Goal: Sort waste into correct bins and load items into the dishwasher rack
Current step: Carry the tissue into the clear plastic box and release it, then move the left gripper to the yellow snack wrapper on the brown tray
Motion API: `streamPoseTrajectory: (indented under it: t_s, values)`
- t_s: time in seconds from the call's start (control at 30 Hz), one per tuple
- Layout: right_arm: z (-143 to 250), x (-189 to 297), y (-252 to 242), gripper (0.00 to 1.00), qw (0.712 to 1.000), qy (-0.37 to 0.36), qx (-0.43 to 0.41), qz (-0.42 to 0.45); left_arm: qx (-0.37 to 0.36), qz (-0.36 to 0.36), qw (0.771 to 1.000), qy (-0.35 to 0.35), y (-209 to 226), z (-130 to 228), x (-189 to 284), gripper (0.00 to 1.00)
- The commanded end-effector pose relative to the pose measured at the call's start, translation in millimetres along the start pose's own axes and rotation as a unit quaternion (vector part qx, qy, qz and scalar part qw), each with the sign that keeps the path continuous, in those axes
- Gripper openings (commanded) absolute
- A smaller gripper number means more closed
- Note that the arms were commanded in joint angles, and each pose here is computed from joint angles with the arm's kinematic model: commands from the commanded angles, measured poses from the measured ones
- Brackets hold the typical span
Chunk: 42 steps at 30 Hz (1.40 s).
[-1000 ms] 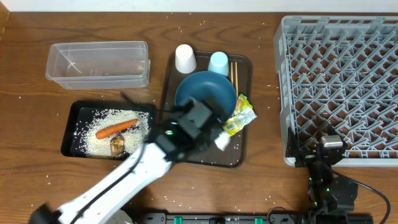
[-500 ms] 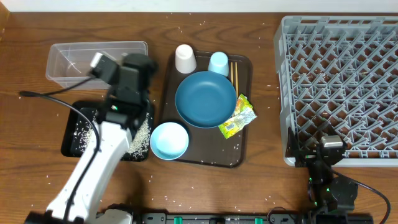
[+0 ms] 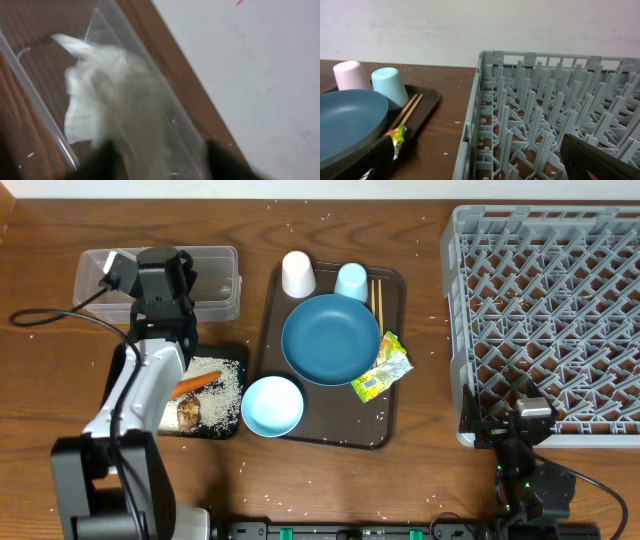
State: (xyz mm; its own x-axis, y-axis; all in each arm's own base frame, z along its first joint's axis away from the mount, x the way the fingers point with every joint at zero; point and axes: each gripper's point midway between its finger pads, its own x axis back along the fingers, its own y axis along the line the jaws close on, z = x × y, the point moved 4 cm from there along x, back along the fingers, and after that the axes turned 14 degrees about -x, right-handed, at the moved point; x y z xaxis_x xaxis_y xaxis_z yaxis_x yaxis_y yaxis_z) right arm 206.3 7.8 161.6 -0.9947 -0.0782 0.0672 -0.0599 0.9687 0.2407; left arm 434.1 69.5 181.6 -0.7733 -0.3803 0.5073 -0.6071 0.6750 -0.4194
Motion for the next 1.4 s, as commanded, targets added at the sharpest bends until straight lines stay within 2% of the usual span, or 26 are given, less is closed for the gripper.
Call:
streamPoseTrajectory:
  t_s: [0.0,0.03,0.17,0.27,0.37,0.5,0.57,0.63,0.77,0.87,1.03,1.17,1.3,1.37]
  values:
    - [1.9,-0.2,2.3,0.99,1.0,0.004,0.0,-0.005,-0.026,0.012,1.0,-0.002,-3.9,-2.7,0.6,0.9]
    - [1.9,-0.2,2.3,0.99,1.0,0.004,0.0,-0.005,-0.038,0.022,0.999,-0.001,-7.1,-3.5,1.5,0.99]
    - [1.9,-0.2,2.3,0.99,1.0,0.004,0.0,-0.005,-0.085,0.078,0.993,0.019,-23.0,-3.0,11.4,0.98]
    - [1.9,-0.2,2.3,0.99,1.0,0.004,0.0,-0.005,-0.092,0.143,0.984,0.06,-38.7,2.9,27.8,0.98]
    - [1.9,-0.2,2.3,0.99,1.0,0.004,0.0,-0.005,-0.095,0.22,0.964,0.116,-56.3,11.7,58.9,0.98]
    - [1.9,-0.2,2.3,0.99,1.0,0.004,0.0,-0.005,-0.113,0.271,0.935,0.2,-67.7,36.7,110.9,0.98]
    - [1.9,-0.2,2.3,0.99,1.0,0.004,0.0,-0.005,-0.149,0.308,0.905,0.253,-73.7,59.9,144.3,0.98]
    - [1.9,-0.2,2.3,0.99,1.0,0.004,0.0,-0.005,-0.214,0.356,0.864,0.286,-81.8,84.4,176.7,0.98]
    - [1.9,-0.2,2.3,0.99,1.0,0.004,0.0,-0.005,-0.311,0.412,0.796,0.315,-96.0,129.7,227.1,0.98]
    - [1.9,-0.2,2.3,0.99,1.0,0.004,0.0,-0.005,-0.356,0.419,0.768,0.326,-101.8,160.6,251.4,0.98]
    - [1.9,-0.2,2.3,0.99,1.0,0.004,0.0,-0.005,-0.428,0.408,0.734,0.335,-102.9,204.1,275.0,0.98]
    - [1.9,-0.2,2.3,0.99,1.0,0.004,0.0,-0.005,-0.479,0.391,0.705,0.347,-107.1,224.8,284.5,0.98]
    - [1.9,-0.2,2.3,0.99,1.0,0.004,0.0,-0.005,-0.535,0.375,0.662,0.368,-115.8,235.9,286.2,0.98]
    - [1.9,-0.2,2.3,0.99,1.0,0.004,0.0,-0.005,-0.55,0.35,0.657,0.379,-121.1,237.2,281.4,0.98]
